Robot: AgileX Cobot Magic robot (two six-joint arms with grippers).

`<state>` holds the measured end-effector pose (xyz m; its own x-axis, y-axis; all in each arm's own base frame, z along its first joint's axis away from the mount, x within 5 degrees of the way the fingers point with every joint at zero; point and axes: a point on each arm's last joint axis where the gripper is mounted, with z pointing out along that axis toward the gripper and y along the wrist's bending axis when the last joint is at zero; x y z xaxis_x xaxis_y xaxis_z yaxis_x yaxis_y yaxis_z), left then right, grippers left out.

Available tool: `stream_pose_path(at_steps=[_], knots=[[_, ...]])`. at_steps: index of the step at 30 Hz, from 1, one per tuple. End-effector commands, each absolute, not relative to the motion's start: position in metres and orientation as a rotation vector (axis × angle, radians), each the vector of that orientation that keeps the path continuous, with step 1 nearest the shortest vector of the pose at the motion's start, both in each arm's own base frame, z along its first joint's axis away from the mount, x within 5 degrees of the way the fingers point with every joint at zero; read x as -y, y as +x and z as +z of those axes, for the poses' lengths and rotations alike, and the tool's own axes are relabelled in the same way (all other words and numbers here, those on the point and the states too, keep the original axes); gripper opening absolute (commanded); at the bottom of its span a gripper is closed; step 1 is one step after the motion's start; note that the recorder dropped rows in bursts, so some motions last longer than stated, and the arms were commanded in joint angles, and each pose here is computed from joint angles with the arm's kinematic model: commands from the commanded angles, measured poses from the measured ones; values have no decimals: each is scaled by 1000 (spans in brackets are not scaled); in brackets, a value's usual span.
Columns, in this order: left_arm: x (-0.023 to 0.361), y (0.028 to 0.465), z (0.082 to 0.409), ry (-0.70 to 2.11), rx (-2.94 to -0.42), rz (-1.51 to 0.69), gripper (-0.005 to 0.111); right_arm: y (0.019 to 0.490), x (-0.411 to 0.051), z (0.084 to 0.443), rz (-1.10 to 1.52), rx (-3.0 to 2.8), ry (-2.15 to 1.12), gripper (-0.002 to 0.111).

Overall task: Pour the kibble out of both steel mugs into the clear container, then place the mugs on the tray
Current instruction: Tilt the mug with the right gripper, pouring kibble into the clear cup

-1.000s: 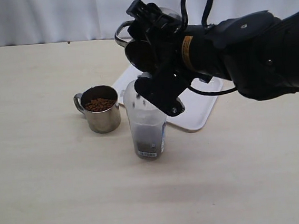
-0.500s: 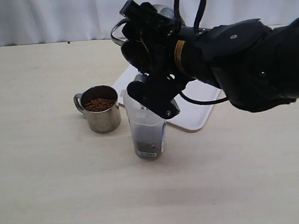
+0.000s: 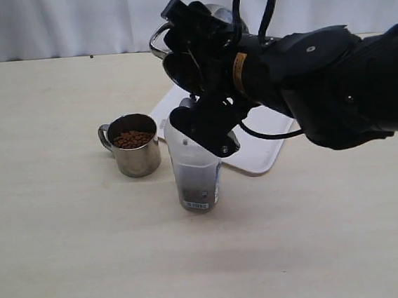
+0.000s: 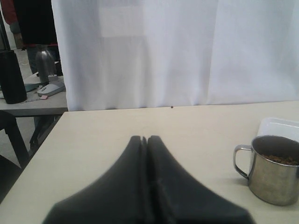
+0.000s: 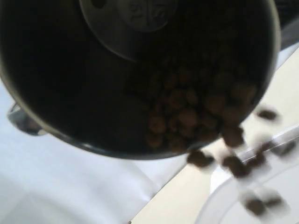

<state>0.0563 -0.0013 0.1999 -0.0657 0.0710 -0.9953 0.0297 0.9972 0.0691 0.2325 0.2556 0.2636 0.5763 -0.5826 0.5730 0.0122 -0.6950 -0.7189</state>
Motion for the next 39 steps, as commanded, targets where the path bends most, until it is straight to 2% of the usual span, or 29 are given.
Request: stream_pose_path(at_steps=[1,39], knots=[[2,56,200,81,-1624,25,0,228,-258,268,-1155,-447,-2097,5],[2,56,200,81,-1624,25,0,213,-268,268,-1409,-221,-2172,5]])
